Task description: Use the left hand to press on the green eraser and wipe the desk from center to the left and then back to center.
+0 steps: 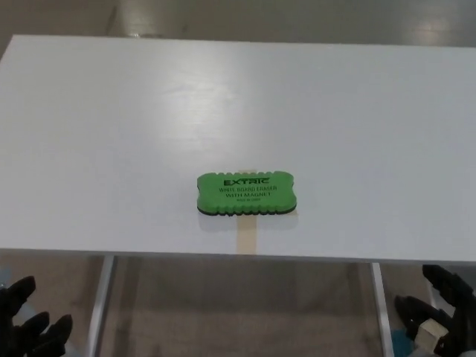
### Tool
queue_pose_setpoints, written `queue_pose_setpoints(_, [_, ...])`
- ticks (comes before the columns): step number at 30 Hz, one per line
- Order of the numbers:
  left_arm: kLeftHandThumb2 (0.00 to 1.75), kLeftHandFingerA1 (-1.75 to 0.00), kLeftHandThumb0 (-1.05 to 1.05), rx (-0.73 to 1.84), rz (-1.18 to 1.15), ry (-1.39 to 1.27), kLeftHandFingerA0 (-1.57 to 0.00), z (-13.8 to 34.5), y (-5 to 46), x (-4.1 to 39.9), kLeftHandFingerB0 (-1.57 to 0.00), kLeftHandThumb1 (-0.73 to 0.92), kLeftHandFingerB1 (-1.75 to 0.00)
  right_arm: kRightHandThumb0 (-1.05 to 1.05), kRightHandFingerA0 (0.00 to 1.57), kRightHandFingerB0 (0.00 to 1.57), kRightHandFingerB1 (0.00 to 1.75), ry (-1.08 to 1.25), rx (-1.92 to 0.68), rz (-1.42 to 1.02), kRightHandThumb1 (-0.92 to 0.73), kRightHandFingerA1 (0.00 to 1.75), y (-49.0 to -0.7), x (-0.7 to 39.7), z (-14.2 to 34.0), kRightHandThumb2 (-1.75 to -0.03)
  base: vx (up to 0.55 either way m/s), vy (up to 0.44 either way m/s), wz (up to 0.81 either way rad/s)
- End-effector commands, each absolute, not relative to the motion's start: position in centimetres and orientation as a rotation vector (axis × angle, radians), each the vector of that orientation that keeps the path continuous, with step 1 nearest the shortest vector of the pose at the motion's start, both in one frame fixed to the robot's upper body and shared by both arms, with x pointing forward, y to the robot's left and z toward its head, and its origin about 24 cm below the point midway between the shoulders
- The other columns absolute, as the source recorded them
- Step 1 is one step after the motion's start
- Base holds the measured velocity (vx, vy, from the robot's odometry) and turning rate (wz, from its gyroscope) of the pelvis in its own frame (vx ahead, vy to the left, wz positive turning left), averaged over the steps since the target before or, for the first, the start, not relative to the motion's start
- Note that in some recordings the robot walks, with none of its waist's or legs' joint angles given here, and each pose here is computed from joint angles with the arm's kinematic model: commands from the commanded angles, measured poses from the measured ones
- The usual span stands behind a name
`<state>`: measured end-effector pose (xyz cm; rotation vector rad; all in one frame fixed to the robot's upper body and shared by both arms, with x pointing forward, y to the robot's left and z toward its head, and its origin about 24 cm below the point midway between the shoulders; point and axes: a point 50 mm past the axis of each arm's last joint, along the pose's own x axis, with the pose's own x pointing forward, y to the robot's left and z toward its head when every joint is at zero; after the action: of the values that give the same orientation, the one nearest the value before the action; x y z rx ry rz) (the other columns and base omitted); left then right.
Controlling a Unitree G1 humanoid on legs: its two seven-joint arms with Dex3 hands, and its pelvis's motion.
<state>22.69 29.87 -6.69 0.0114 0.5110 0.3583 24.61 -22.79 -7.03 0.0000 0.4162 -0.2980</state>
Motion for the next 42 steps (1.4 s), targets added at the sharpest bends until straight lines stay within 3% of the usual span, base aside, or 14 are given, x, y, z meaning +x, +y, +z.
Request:
queue_pose_setpoints(1, [0.9, -0.52, -0.08, 0.014, 0.349, 0.495, -0.24, -6.7, 30.1, 22.4, -0.14, 0.49, -0.47, -0.17, 0.49, 0.37, 0.36, 0.406, -0.011, -0.311, -0.65, 0.42, -22.8, 24.2, -7.3, -0.59, 0.0, 0.0, 0.0])
queue_pose_setpoints(15, [0.9, -0.52, -0.08, 0.059, 0.317, 0.535, -0.23, -8.0, 29.9, 20.2, -0.14, 0.48, -0.47, -0.18, 0.51, 0.37, 0.37, 0.444, 0.003, -0.311, -0.65, 0.43, -22.5, 22.0, -8.6, -0.59, 0.0, 0.0, 0.0])
queue_pose_setpoints(22, [0.91, -0.51, -0.1, 0.057, 0.122, 0.539, -0.21, -8.3, 29.7, 18.2, -0.12, 0.49, -0.46, -0.18, 0.52, 0.37, 0.37, 0.467, -0.006, -0.301, -0.65, 0.43, -22.4, 21.1, -9.1, -0.59, 0.0, 0.0, 0.0])
queue_pose_setpoints(23, [0.63, -0.38, -0.16, 0.043, 0.075, 0.532, -0.28, -8.2, 29.7, 17.8, -0.21, 0.69, -0.32, -0.18, 0.51, 0.37, 0.36, 0.47, 0.002, -0.298, -0.65, 0.43, -22.4, 21.2, -9.1, -0.59, 0.0, 0.0, 0.0])
queue_pose_setpoints(29, [0.61, -0.38, -0.15, -0.01, -0.101, 0.491, -0.27, -7.5, 29.4, 16.3, -0.23, 0.66, -0.32, -0.18, 0.51, 0.37, 0.37, 0.479, 0.002, -0.286, -0.65, 0.43, -22.4, 20.9, -9.3, -0.59, 0.0, 0.0, 0.0])
queue_pose_setpoints(30, [0.88, -0.52, -0.1, 0.0, -0.135, 0.476, -0.2, -7.3, 29.2, 15.9, -0.16, 0.45, -0.49, -0.17, 0.51, 0.37, 0.36, 0.48, 0.001, -0.281, -0.65, 0.43, -22.4, 20.7, -9.4, -0.59, 0.0, 0.0, 0.0])
queue_pose_setpoints(42, [0.89, -0.53, -0.1, -0.007, -0.427, 0.401, -0.22, -3.3, 27.2, 12.4, -0.26, 0.44, -0.53, -0.16, 0.51, 0.38, 0.37, 0.505, -0.004, -0.265, -0.65, 0.43, -22.4, 19.8, -10.1, -0.59, 0.0, 0.0, 0.0])
